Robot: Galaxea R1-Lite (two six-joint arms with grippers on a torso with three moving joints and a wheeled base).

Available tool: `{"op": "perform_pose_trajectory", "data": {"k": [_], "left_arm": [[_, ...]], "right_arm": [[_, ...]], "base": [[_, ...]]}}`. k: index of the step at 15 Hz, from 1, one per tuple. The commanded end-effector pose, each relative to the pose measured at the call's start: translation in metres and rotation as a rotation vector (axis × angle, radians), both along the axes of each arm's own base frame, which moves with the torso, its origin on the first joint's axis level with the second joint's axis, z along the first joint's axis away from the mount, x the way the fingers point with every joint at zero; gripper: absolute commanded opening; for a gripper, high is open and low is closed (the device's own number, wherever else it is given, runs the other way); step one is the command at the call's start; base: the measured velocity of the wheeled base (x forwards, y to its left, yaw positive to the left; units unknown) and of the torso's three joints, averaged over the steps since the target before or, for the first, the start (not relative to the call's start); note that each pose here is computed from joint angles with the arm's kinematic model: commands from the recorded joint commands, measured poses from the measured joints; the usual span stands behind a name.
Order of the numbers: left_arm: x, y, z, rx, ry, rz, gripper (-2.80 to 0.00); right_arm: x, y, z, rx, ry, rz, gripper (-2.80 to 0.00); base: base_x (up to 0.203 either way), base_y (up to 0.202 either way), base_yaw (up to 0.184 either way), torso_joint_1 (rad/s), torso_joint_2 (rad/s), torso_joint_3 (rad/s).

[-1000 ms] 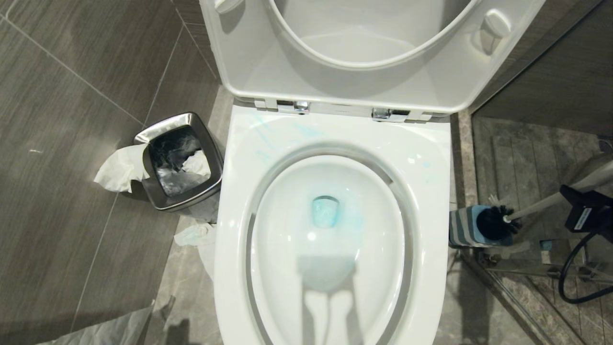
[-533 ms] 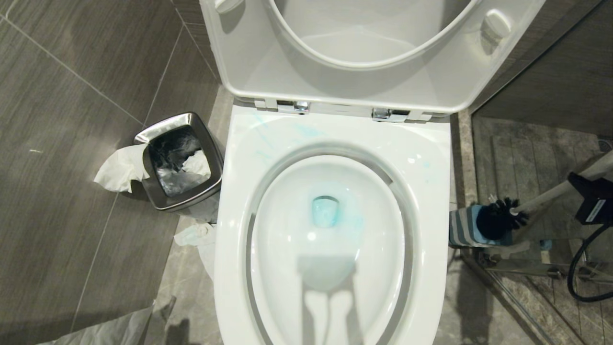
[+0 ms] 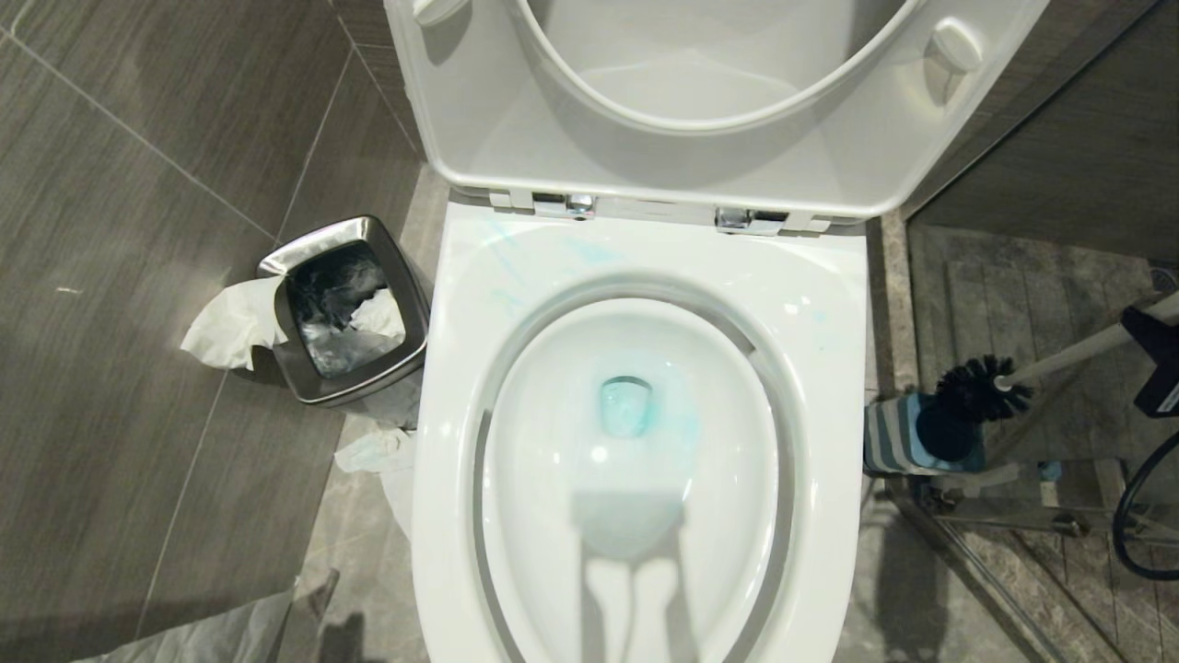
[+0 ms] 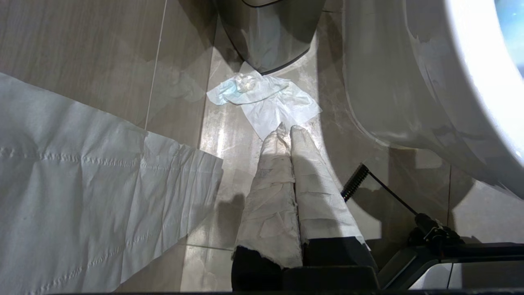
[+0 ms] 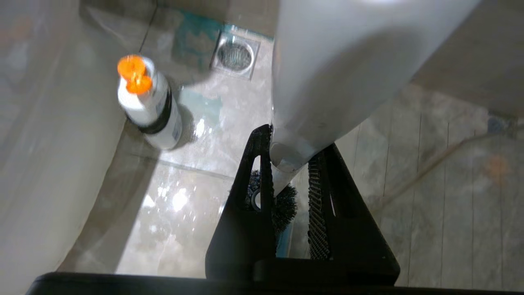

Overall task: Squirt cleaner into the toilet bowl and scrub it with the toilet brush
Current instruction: Scrub the toilet bowl

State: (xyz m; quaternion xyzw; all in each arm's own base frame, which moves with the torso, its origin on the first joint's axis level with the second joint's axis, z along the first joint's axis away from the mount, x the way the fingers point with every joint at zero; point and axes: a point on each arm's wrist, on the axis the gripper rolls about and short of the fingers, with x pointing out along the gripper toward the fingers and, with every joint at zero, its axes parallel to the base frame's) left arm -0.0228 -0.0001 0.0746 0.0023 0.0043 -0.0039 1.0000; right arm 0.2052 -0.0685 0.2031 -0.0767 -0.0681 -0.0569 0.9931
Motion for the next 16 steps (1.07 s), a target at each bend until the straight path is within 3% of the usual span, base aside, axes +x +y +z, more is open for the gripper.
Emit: {"op": "perform_pose_trajectory", "data": {"k": [1, 7, 12, 16], "left_arm": [[0.0, 0.0, 0.0, 0.0, 0.002, 0.0, -2.8], [0.0, 0.0, 0.0, 0.0, 0.002, 0.0, -2.8], [0.0, 0.0, 0.0, 0.0, 0.002, 0.0, -2.8], [0.0, 0.0, 0.0, 0.0, 0.002, 0.0, -2.8]], "right_arm": [[-0.003, 0.001, 0.011, -0.018, -0.049, -0.001, -2.8], [-0.011, 0.004, 0.025, -0.027, -0.076, 0.002, -2.8], [-0.029, 0.01, 0.033, 0.0, -0.001, 0.002, -2.8], [-0.048, 0.018, 0.059, 0.052, 0.073, 0.005, -2.8]], "base": [[0.0, 0.0, 0.0, 0.0, 0.0, 0.0], [0.0, 0.0, 0.0, 0.0, 0.0, 0.0], [0.0, 0.0, 0.0, 0.0, 0.0, 0.0], [0.0, 0.0, 0.0, 0.0, 0.0, 0.0]]}}
